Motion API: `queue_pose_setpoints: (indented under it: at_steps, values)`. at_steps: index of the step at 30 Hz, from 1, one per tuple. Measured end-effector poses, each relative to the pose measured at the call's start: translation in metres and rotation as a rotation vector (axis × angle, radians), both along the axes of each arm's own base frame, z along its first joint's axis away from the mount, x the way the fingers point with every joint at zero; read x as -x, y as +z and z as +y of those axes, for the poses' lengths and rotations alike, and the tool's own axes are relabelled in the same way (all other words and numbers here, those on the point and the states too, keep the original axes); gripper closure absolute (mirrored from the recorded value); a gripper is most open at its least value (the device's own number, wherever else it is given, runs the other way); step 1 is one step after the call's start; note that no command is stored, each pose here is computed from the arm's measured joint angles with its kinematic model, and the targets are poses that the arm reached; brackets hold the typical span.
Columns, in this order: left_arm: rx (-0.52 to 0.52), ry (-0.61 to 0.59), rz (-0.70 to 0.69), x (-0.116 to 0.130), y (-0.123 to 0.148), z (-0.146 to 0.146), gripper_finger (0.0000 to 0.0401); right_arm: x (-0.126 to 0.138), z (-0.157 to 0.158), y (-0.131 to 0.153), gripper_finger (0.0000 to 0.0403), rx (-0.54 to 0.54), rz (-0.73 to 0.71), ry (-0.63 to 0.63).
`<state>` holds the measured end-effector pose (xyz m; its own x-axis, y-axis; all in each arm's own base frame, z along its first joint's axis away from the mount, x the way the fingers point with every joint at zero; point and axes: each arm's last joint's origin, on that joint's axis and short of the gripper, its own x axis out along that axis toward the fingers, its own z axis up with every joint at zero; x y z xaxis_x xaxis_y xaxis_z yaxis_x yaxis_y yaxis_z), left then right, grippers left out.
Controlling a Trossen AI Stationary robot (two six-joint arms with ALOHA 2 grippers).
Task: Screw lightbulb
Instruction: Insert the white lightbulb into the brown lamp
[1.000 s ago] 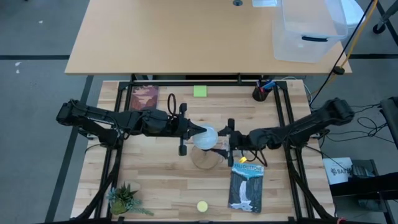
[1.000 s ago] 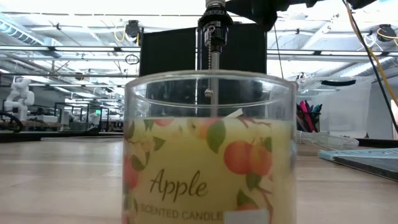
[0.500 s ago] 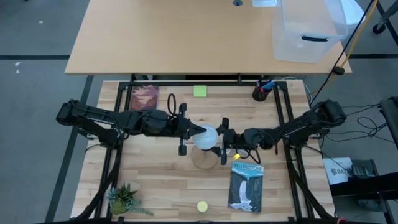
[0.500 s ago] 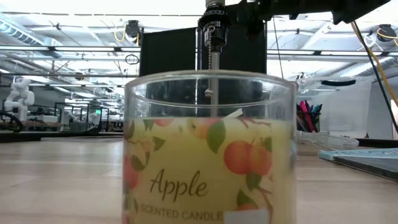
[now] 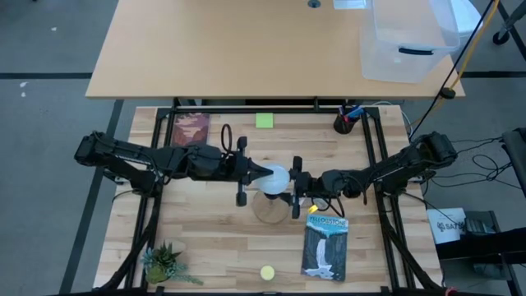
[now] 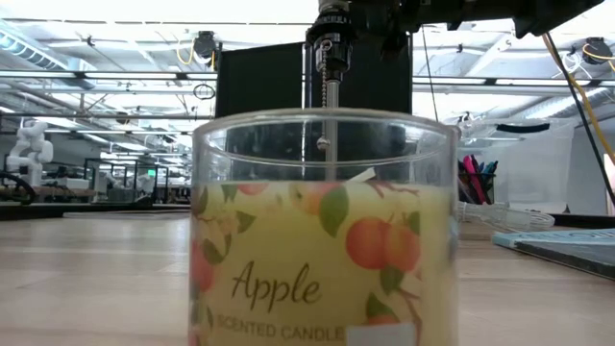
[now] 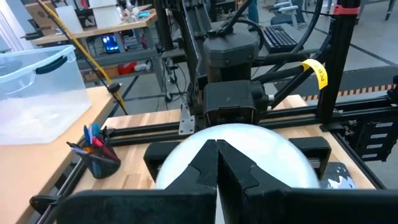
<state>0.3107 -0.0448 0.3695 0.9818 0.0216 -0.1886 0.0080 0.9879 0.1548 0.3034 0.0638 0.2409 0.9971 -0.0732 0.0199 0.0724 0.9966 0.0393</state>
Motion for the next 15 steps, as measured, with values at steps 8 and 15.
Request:
queue_pose_setpoints:
  at_steps: [8, 15]
  values:
    - [-0.008, -0.003, -0.002, 0.0, 0.0002, -0.0003, 0.0401, 0.0, 0.0, -0.0003, 0.0252, 0.013, 0.004, -0.001]
    - [-0.049, -0.04, -0.071, 0.0004, 0.0069, -0.0094, 0.0401, 0.0001, -0.0001, -0.001, 0.0244, 0.018, 0.013, -0.001]
